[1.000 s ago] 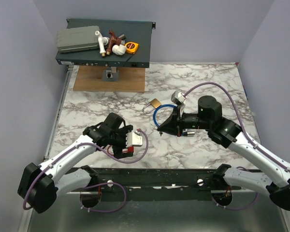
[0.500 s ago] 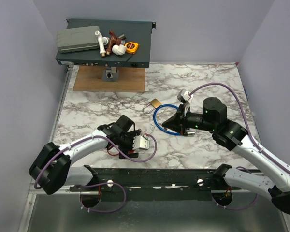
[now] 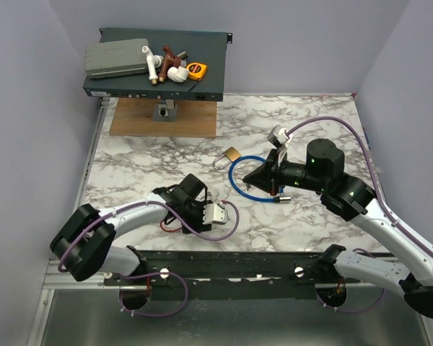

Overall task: Unlock with the key
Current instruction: Move the lock to the center of the board.

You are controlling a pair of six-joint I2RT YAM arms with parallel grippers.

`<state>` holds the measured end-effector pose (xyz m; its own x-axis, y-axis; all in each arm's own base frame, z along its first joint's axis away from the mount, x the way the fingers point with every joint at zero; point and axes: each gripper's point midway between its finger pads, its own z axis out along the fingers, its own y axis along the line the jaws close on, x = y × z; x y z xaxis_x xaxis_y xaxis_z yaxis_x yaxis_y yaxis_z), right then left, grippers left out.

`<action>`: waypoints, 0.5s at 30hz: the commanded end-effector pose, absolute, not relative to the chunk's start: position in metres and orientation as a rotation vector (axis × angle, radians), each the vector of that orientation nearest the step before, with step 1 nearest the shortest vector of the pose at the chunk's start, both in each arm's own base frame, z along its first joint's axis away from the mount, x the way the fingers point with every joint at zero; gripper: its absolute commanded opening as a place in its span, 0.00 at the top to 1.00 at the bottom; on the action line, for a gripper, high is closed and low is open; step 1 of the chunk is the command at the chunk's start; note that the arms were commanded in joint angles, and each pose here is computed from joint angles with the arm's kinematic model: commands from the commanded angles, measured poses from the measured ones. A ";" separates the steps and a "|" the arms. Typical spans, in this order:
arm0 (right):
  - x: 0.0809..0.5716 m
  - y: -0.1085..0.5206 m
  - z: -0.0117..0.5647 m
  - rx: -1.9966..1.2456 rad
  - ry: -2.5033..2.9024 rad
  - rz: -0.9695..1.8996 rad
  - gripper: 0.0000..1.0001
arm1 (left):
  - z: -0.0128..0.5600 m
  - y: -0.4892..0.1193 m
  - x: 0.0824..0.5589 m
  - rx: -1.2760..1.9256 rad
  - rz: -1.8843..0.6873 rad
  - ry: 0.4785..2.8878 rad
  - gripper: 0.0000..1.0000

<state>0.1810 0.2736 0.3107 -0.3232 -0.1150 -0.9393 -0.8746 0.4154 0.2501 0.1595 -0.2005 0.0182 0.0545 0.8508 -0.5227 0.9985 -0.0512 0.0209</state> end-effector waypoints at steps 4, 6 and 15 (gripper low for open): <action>0.189 0.270 0.310 -0.859 1.752 0.960 0.99 | 0.010 -0.197 0.158 1.918 -0.494 1.882 0.91; 0.189 0.271 0.311 -0.863 1.750 0.960 0.99 | 0.006 -0.190 0.155 1.922 -0.468 1.898 1.00; 0.192 0.273 0.315 -0.867 1.741 0.961 0.99 | 0.024 -0.187 0.158 1.872 -0.441 1.911 0.54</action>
